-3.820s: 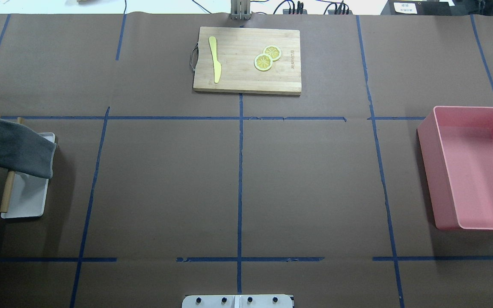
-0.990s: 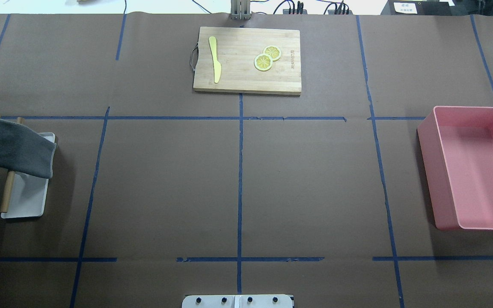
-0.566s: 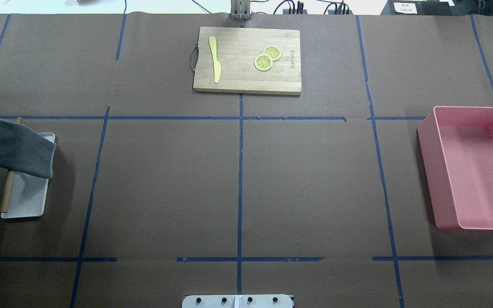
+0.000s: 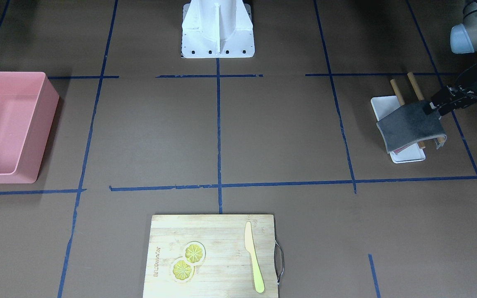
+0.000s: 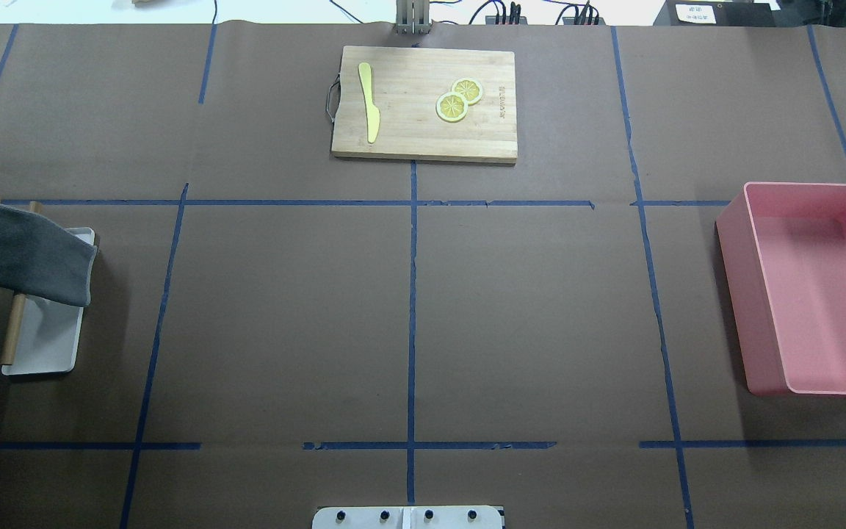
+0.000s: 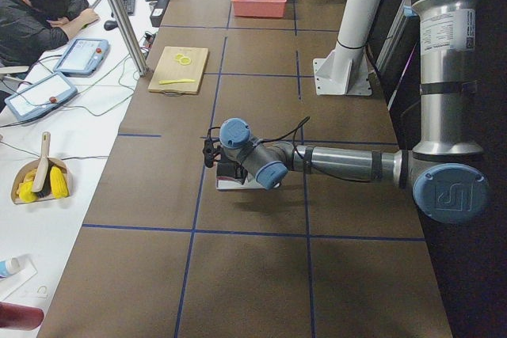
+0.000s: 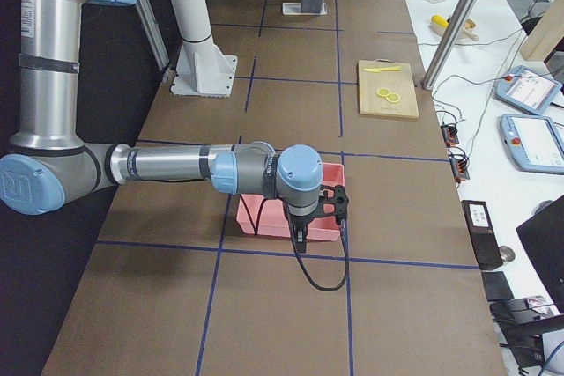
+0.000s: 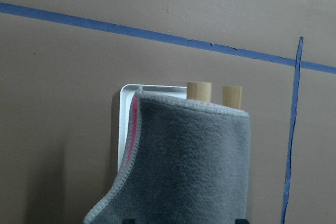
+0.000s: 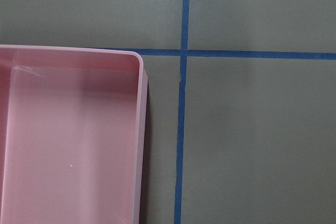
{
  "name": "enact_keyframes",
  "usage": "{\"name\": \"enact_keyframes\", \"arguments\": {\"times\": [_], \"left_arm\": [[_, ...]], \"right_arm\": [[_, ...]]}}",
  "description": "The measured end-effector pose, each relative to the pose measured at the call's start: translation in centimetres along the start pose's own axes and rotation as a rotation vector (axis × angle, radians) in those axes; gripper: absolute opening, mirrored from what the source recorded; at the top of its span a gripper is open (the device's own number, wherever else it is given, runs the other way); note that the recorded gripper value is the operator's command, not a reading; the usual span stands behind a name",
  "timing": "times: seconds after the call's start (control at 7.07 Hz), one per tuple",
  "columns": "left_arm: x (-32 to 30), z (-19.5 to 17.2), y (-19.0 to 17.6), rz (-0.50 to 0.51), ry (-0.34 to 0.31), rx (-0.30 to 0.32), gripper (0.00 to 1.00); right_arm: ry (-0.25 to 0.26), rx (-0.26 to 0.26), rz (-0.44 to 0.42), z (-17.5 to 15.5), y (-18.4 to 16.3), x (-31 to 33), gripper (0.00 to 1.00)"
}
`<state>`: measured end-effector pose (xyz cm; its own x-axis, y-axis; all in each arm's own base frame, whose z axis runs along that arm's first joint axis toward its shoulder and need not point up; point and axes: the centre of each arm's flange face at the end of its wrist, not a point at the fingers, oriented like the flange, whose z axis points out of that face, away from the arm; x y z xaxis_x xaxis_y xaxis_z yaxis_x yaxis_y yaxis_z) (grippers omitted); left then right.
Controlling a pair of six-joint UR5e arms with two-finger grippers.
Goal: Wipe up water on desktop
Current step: 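Grasp the grey cloth with the left gripper, then lift the grey cloth off the tray with the left gripper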
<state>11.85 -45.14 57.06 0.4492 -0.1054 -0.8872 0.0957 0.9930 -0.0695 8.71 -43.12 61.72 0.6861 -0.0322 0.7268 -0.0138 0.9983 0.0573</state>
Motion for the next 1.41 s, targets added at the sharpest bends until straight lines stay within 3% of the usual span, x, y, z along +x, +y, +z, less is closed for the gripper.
{"name": "enact_keyframes", "arguments": {"times": [0.14, 0.42, 0.71, 1.41], "left_arm": [[-0.05, 0.04, -0.02, -0.001, 0.0, 0.0, 0.36], [-0.06, 0.05, -0.04, -0.001, 0.0, 0.0, 0.19], [0.01, 0.03, -0.02, -0.003, 0.002, -0.002, 0.11], [0.27, -0.36, 0.16, -0.001, 0.011, -0.003, 0.08]], "right_arm": [[0.0, 0.0, 0.001, 0.02, 0.0, 0.02, 1.0], [-0.001, -0.001, 0.001, 0.07, 0.01, 0.06, 1.0], [-0.002, -0.002, 0.002, 0.1, 0.02, 0.09, 1.0], [-0.002, -0.003, 0.003, 0.11, 0.03, 0.09, 1.0]]}}
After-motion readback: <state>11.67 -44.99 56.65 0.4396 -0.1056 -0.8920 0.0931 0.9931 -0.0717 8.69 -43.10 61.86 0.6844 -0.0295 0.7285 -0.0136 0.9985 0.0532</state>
